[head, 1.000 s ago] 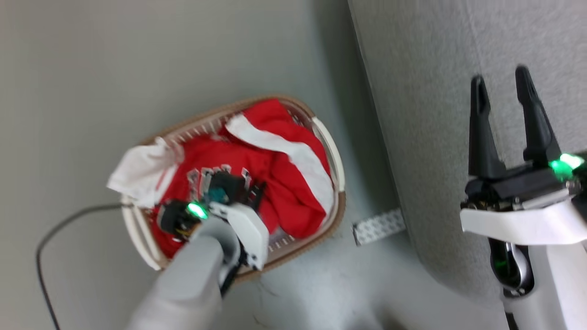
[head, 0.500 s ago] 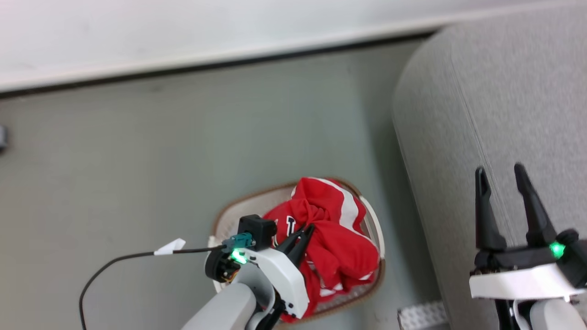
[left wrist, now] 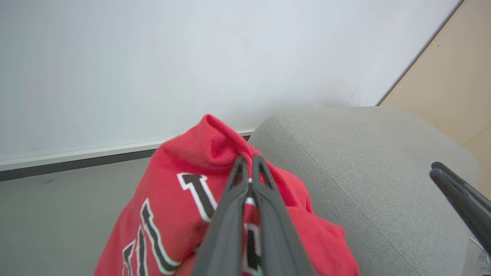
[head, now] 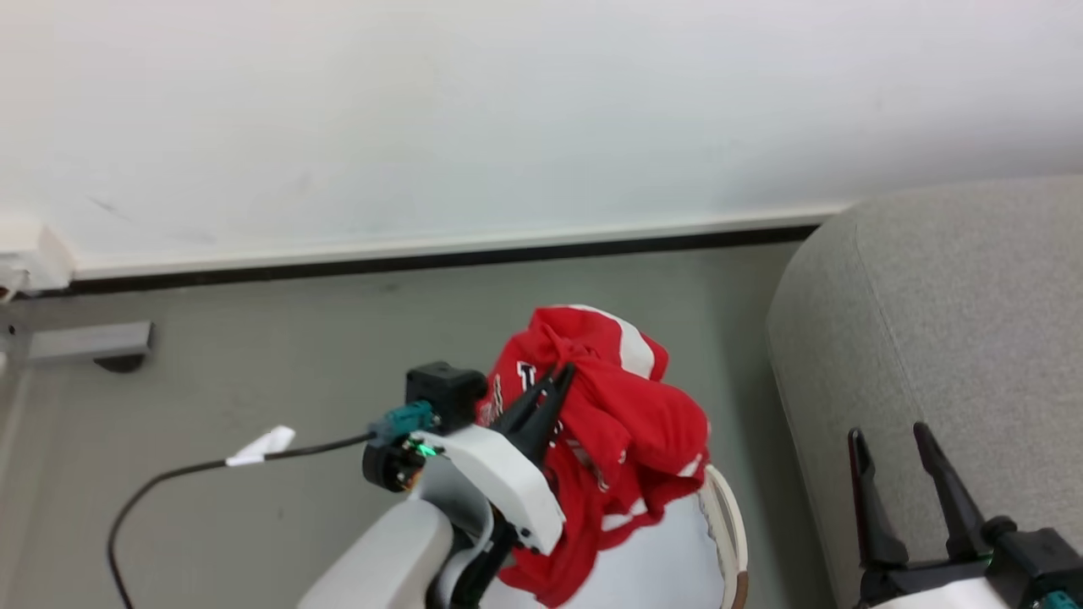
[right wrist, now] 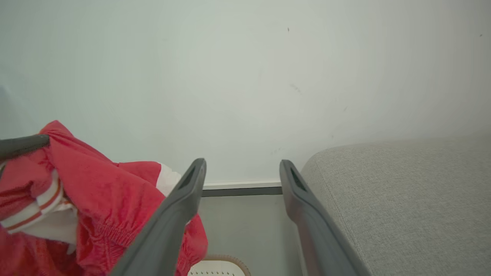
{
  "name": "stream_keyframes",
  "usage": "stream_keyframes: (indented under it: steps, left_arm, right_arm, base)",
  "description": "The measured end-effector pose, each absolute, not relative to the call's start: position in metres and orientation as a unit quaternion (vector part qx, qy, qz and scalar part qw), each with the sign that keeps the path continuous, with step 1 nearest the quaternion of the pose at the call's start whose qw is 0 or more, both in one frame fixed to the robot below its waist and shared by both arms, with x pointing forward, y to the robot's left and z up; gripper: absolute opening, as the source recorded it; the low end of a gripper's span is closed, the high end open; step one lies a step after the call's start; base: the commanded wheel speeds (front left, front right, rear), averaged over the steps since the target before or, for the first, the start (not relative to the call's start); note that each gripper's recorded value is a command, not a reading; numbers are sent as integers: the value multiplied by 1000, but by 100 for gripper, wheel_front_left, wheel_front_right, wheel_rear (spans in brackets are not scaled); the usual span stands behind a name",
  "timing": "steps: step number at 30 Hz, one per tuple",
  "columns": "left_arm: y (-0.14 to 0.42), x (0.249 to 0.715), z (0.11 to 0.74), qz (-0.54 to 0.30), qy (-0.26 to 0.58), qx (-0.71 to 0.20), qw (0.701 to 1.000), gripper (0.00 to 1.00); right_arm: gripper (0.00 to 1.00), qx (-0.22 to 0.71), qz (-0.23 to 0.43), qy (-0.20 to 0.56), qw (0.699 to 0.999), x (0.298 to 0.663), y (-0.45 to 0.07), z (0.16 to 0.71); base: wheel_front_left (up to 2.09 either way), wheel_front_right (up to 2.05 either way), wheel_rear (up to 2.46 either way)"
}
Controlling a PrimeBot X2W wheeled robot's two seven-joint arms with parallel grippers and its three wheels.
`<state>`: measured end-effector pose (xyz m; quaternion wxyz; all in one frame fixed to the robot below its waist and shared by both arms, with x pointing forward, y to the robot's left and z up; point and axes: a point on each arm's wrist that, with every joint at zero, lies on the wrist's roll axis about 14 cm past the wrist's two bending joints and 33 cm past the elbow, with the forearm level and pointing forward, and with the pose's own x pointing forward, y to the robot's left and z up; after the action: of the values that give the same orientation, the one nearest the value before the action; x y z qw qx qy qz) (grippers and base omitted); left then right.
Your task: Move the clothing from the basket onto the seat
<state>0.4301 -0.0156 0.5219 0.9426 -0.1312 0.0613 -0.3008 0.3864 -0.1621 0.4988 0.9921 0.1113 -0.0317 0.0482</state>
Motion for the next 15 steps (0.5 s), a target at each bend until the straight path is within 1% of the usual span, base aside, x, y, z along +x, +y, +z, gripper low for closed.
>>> stream_keyframes:
  steps: [7,15]
  left_arm:
    - [-4,427,576,-297,2,-126,946,0]
    - [-2,420,633,-305,-55,-132,941,0]
  right_arm:
    - [100,112,53,-31,992,366,-158,500]
    - [100,99,71,-45,992,347,-153,510]
  base:
    - [0,0,0]
    - [0,0,0]
